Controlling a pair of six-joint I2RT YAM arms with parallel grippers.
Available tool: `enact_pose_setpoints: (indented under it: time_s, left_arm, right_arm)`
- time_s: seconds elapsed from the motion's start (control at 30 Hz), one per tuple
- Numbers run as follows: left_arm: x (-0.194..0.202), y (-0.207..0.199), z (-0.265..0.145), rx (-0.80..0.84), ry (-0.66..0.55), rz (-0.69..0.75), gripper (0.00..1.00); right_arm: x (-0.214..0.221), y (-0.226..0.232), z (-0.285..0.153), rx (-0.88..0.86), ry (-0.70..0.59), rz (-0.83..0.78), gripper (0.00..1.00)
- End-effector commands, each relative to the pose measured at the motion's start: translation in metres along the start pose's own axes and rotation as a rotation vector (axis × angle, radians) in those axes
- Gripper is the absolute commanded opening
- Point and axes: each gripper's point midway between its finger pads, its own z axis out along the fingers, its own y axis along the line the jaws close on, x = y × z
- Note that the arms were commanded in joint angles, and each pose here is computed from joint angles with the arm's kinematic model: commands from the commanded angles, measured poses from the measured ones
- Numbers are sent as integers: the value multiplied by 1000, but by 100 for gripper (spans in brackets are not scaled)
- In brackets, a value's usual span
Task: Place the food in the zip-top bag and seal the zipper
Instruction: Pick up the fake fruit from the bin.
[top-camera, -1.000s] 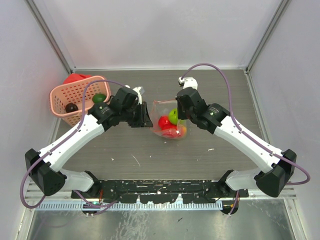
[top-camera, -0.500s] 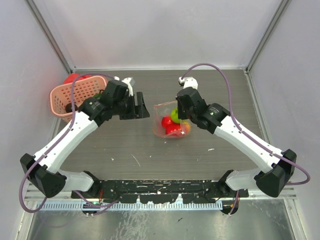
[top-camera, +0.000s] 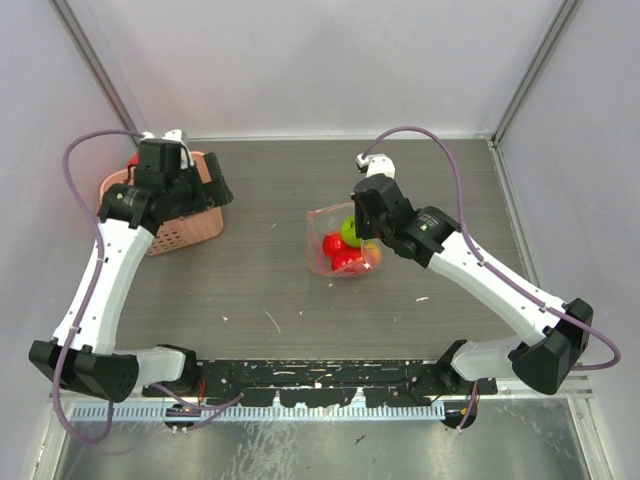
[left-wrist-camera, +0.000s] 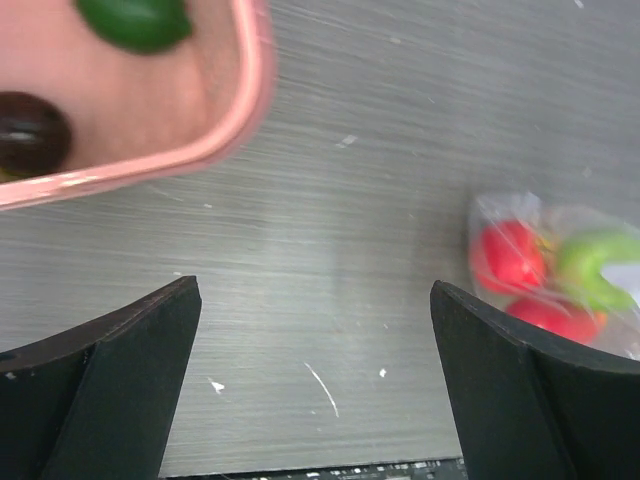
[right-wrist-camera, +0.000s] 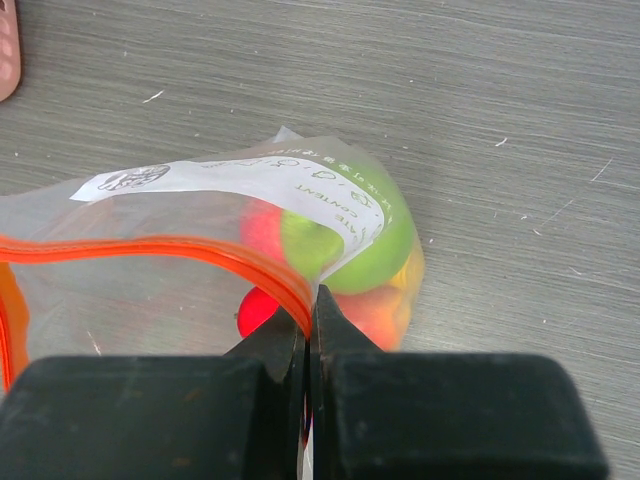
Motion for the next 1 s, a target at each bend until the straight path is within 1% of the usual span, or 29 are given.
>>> enact_pose_setpoints:
  time_s: [0.0,0.1,0.43,0.57,0.63,0.8,0.9,0.97]
  left_arm:
    - [-40,35,-12,-98,-107,-36,98]
    - [-51,63,7,-171,-105,-141,98]
    - [-72,108,59,-307,-201,-511,98]
    - [-72,128,76,-409,-223,-656,99]
    - [-71,137,87,-449,-226,-697,100]
    - [-69,147,114,-480,-205,-731,100]
    - [-62,155,131,-507,-182,-755,93]
    - [-57,157,146,-509,-160,-765,92]
  right_arm:
    - [-26,8,-7,-45,-88,22,0]
    - [-26,9,-7,-55,-94,23,0]
    - [-22,15,-3,-86,-86,20,0]
    - [-22,16,-3,-90,-85,20,0]
    - [-21,16,-2,-90,-85,18,0]
    - [-22,17,-1,-92,-85,14,0]
    - [-22,19,1,-98,-83,12,0]
    - [-22,21,2,-103,-78,12,0]
